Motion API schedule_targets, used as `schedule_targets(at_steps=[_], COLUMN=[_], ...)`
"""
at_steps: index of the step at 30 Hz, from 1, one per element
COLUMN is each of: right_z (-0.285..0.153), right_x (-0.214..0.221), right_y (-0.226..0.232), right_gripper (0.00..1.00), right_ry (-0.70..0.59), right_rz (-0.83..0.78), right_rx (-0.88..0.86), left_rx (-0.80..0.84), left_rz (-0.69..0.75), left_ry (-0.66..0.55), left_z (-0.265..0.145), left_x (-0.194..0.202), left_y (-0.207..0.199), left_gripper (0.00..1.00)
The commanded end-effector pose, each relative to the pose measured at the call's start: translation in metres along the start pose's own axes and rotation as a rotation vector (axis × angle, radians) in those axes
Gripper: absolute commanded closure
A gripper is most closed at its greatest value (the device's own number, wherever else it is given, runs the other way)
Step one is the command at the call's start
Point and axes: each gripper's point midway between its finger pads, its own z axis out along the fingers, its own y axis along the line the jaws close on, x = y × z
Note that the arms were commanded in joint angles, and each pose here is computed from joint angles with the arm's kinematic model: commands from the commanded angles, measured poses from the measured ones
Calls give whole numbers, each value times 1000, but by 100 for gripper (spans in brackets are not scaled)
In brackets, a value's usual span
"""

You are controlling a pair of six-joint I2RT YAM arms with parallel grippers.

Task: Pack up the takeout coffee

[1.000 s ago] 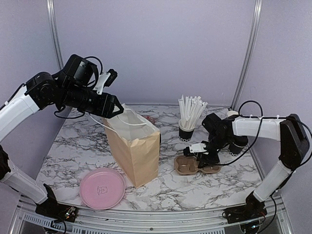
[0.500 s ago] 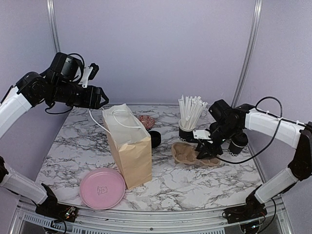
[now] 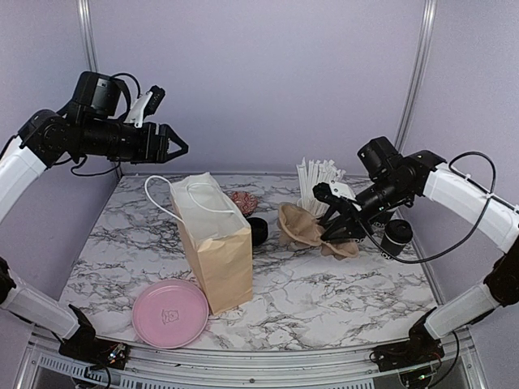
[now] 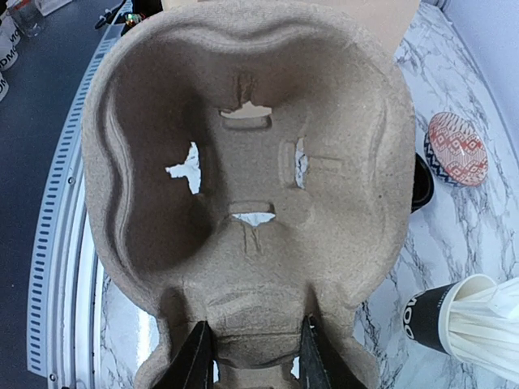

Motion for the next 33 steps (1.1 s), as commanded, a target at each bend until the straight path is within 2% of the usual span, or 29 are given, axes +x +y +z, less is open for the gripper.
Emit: schedule_targets(at_steps=[1,5,9,14,16,20,27,33], right_z=[-22,-41,-60,-74,-73,-65,-57,-44], right_x=[-42,-77,-118,-172,-190,-218,-242,-250], right_y=[8,5,1,-1,4,9,5,0], right_gripper=[69,69,69,69,68,68,68,68], right_ry=[-116,-211,-320,-430,-461,-504,-547,-559], right_rz=[-35,-62,-108,-179,-204,-230,-192,-130], right_rx=[-19,-8,9,12,-11,-57,-75,-89], left_rx=[-108,-291,-287,-237,-271,-239,-210,-136], left_rz=[-10,-67,-123,-157,-159,-173,-212,-201], left_ry=[-63,-30,65,127,142,210,281,300], left_z=[-10,-3,32,66,73,92,92,92], left_x=[-19,-22,-12,10,21,50,94,126], left_y=[25,87,120,124,135,137,135,109], left_gripper=[29,29,32,34,35,36,38,38])
